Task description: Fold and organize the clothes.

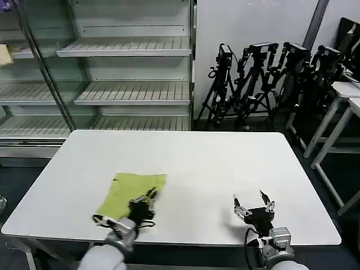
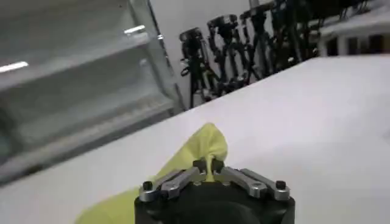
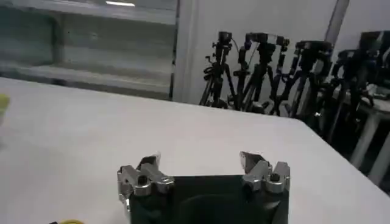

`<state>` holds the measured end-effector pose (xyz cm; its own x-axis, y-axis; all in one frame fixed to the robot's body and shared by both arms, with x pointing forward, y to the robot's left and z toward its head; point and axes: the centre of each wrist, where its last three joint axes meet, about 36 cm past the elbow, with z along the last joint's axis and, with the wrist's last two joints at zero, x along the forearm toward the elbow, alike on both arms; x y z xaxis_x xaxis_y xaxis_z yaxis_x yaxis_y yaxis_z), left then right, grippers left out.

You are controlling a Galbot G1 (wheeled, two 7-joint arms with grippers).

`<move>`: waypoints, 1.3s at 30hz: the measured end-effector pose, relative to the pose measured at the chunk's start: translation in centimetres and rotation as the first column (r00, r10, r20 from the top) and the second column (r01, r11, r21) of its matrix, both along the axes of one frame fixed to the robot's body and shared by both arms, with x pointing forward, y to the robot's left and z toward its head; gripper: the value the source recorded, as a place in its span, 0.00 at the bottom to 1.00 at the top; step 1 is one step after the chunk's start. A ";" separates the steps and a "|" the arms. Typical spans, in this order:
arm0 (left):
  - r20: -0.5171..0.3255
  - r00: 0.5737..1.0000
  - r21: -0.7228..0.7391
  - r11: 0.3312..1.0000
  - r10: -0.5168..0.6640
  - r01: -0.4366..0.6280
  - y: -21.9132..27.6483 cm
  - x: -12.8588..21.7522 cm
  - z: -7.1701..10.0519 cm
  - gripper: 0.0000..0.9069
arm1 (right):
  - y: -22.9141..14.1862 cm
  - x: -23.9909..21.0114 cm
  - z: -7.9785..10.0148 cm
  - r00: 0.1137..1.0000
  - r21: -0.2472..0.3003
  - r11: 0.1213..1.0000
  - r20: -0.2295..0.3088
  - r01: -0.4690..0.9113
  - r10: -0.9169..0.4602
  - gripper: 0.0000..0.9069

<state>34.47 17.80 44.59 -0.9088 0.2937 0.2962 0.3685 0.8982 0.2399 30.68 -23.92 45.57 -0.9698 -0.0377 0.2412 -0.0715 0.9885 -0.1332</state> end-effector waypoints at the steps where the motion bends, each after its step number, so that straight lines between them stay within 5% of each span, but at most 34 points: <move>1: -0.006 1.000 -0.023 1.000 0.007 -0.007 -0.8 0.2 0.0 0.01 | -0.1 0.1 0.1 1.000 -0.001 1.000 0.003 0.003 -0.003 1.00; 7: -0.044 0.997 -0.161 0.984 0.067 -0.073 -4.7 2.3 0.9 0.07 | -0.9 0.6 0.9 0.999 -0.010 1.000 0.027 0.022 -0.022 1.00; 8: -0.052 0.996 -0.181 0.980 0.075 -0.083 -5.2 2.6 1.1 1.00 | -1.1 0.7 1.0 0.999 -0.012 1.000 0.030 0.026 -0.025 1.00; 17: -0.104 0.994 -0.284 0.957 0.021 -0.050 -9.1 2.9 2.3 1.00 | -2.1 2.2 1.6 0.996 -0.020 0.999 0.070 0.047 -0.046 1.00; 26: -0.046 0.999 -0.343 0.939 -0.004 -0.012 -9.9 3.3 4.4 1.00 | -2.1 4.6 1.8 0.988 -0.009 0.999 0.149 0.046 -0.045 1.00; 39: 0.142 0.983 -0.292 0.954 0.113 -0.067 0.6 5.9 3.1 1.00 | 0.6 8.1 0.7 0.971 -0.001 1.000 0.237 -0.005 0.005 1.00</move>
